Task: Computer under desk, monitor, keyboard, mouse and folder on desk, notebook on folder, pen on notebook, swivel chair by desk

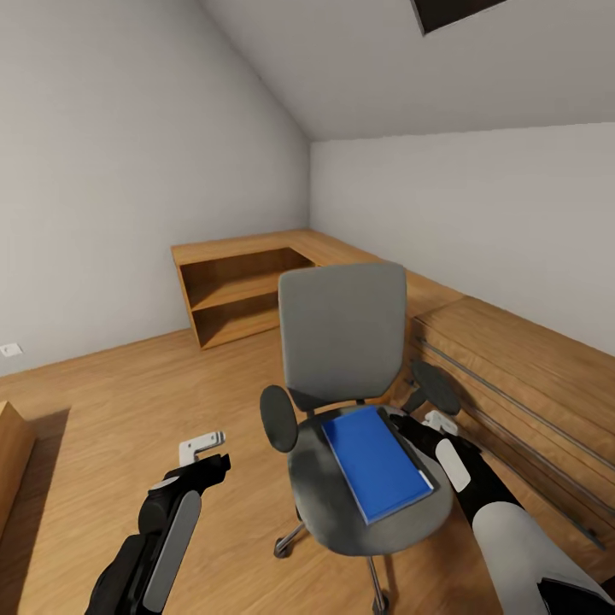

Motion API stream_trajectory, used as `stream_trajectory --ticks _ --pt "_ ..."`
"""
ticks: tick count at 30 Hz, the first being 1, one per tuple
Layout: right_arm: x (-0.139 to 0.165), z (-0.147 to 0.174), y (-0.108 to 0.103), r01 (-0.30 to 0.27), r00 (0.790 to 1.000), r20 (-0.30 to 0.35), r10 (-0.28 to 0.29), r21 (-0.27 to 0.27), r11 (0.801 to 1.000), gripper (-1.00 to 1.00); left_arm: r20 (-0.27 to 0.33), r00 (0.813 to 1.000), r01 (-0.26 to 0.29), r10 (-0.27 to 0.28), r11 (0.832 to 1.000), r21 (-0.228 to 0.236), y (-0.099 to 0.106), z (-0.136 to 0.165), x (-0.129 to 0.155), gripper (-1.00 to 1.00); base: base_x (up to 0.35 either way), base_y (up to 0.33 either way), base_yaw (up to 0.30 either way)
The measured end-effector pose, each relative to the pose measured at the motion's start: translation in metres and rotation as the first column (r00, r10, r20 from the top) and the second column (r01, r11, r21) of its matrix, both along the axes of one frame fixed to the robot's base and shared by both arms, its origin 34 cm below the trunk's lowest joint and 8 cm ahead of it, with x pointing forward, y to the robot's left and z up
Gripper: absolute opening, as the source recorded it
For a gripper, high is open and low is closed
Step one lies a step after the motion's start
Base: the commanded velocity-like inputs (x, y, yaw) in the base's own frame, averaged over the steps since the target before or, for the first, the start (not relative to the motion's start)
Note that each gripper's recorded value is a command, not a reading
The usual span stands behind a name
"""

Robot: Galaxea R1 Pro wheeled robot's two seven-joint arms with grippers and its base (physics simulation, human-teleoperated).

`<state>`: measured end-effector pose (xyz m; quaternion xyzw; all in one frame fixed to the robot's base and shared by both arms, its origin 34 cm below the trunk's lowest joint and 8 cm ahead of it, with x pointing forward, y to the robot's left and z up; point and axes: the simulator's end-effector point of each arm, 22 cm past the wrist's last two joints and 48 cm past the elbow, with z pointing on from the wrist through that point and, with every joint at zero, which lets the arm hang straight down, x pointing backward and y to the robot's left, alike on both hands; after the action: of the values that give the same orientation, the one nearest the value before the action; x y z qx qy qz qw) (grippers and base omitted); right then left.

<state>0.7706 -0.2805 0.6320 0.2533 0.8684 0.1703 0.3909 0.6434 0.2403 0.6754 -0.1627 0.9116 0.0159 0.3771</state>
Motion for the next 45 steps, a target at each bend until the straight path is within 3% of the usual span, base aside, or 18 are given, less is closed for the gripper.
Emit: stream_trajectory --ticks 21,45 --pt "-0.010 -0.049 0.001 -0.001 1.000 -0.018 0.001 0.003 1.000 1.00 -0.001 1.000 0.000 0.000 1.000 -0.004 -0.001 -0.042 -0.006 1.00 0.000 0.000 0.000" --pt "-0.013 -0.061 -0.001 0.000 1.000 -0.018 0.000 0.000 1.000 1.00 -0.006 1.000 0.001 -0.001 1.000 -0.005 -0.002 -0.056 -0.009 1.00 0.000 0.000 0.000"
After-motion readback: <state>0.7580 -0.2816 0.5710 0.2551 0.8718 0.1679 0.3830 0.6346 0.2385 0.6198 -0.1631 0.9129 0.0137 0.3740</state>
